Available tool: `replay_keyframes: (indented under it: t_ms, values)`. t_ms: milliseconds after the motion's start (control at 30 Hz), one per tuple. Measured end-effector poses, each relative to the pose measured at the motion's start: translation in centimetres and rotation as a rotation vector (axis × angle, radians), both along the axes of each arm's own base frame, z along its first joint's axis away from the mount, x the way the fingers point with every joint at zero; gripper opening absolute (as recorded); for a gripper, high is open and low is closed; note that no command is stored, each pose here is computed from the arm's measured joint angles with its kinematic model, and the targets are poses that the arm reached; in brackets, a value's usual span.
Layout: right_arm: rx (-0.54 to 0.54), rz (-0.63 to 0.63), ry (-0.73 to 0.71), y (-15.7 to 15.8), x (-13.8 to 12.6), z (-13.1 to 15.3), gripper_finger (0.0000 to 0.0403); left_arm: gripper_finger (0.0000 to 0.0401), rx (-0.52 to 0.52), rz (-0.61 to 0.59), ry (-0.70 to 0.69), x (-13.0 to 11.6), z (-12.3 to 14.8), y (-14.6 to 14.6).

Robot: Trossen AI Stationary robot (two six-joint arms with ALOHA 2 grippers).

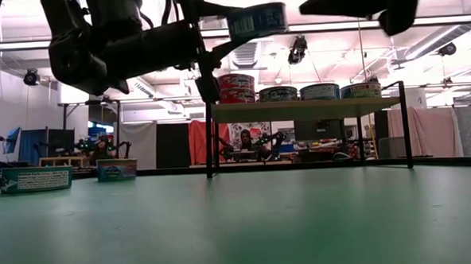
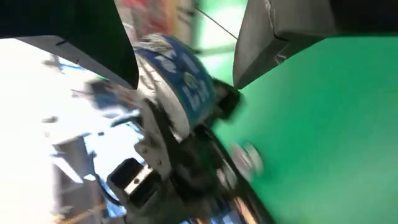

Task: Stack canned seafood by type on shelf
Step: Stack the blue tuna can on top of the other blue tuna can on the shelf

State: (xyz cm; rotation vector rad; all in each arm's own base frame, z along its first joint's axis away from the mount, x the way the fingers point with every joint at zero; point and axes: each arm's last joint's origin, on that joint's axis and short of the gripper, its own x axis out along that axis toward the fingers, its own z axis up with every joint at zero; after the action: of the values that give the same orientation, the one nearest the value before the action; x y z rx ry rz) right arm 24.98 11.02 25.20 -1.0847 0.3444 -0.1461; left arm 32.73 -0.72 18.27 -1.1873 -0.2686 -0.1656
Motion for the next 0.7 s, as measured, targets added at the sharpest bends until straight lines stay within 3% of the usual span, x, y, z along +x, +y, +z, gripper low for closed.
replay_keyframes:
  t_ms: [100, 233, 400, 700]
  values:
    - [-0.215, -0.097, 0.061, 1.3, 1.0, -0.3, 0.0246, 0.0118, -0.050, -0.010, 0.002, 0.2, 0.1, 0.0]
    - [-0.401, -0.178, 0.147, 2.1, 2.3, -1.3, 0.0244, 0.0118, -0.070, -0.014, -0.009, 0.5, 0.5, 0.0]
    - [-0.499, -0.253, 0.193, 2.6, 3.5, -1.7, 0.0243, 0.0118, -0.065, -0.021, 0.021, 0.8, 0.3, -0.2]
    - [-0.550, -0.249, 0.210, 3.0, 4.2, -1.0, 0.0207, 0.0118, -0.060, -0.047, 0.024, 0.8, 0.3, -0.5]
